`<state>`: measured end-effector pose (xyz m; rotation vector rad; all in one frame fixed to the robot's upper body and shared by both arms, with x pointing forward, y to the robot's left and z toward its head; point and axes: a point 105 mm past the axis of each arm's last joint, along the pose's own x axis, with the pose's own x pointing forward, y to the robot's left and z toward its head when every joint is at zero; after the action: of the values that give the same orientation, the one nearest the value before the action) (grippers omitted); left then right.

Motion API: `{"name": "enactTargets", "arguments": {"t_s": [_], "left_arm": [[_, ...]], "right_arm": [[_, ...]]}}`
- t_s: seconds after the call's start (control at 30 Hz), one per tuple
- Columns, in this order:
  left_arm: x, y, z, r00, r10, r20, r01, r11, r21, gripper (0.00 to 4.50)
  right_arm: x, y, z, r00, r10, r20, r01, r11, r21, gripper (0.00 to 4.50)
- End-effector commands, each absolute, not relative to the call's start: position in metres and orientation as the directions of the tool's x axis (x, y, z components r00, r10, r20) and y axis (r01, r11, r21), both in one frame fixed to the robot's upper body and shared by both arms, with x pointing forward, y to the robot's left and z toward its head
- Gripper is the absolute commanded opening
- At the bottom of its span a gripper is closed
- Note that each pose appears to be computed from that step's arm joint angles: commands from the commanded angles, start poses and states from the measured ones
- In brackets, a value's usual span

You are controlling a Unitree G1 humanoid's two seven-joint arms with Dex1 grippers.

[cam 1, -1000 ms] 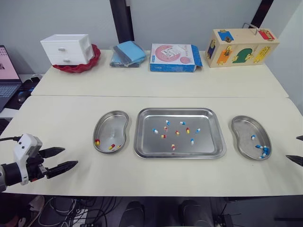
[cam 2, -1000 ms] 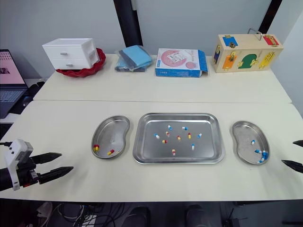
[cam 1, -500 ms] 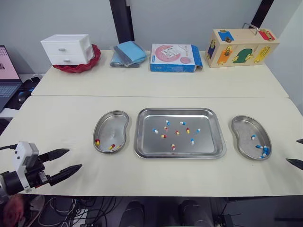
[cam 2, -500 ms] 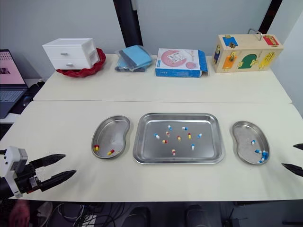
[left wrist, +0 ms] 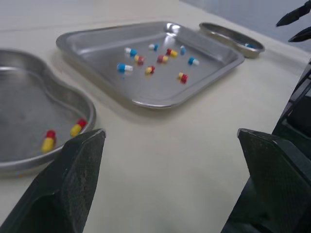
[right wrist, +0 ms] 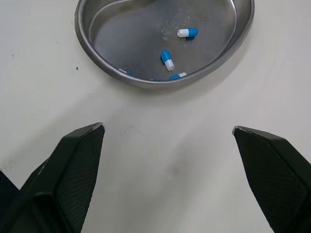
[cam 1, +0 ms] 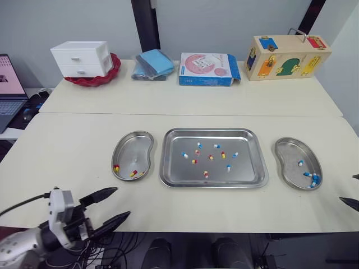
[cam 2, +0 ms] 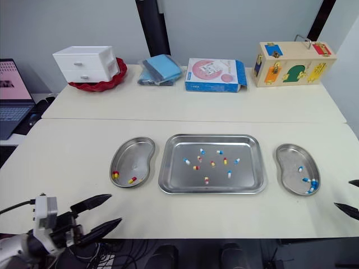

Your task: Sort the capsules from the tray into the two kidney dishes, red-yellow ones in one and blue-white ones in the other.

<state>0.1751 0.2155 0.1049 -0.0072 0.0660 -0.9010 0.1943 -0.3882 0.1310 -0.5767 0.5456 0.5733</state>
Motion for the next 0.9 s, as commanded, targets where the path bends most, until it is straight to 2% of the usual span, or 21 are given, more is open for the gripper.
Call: {"name": "enactTargets", "arguments": {"t_s": [0.03, 0.2, 0.43, 0.63, 0.9], "left_arm": [[0.176, 0.196, 0.110, 0.614, -0.789, 0.013, 0.789, 0.614, 0.028, 4.50], [0.183, 0.176, 0.107, 0.635, -0.767, 0.092, 0.767, 0.640, 0.050, 4.50], [0.189, 0.166, 0.105, 0.633, -0.764, 0.124, 0.763, 0.643, 0.061, 4.50], [0.192, 0.165, 0.102, 0.631, -0.766, 0.123, 0.764, 0.641, 0.069, 4.50], [0.194, 0.164, 0.100, 0.631, -0.765, 0.127, 0.763, 0.642, 0.079, 4.50]], "right_arm": [[0.191, -0.389, 0.141, 0.747, 0.327, -0.580, -0.599, 0.709, -0.373, 4.46], [0.172, -0.386, 0.135, 0.718, 0.325, -0.616, -0.598, 0.740, -0.307, 4.46], [0.154, -0.334, 0.132, 0.588, 0.453, -0.670, -0.738, 0.638, -0.217, 4.46], [0.168, -0.236, 0.139, 0.469, 0.661, -0.586, -0.871, 0.457, -0.182, 4.46], [0.219, -0.151, 0.159, 0.464, 0.791, -0.400, -0.886, 0.401, -0.234, 4.46]]}}
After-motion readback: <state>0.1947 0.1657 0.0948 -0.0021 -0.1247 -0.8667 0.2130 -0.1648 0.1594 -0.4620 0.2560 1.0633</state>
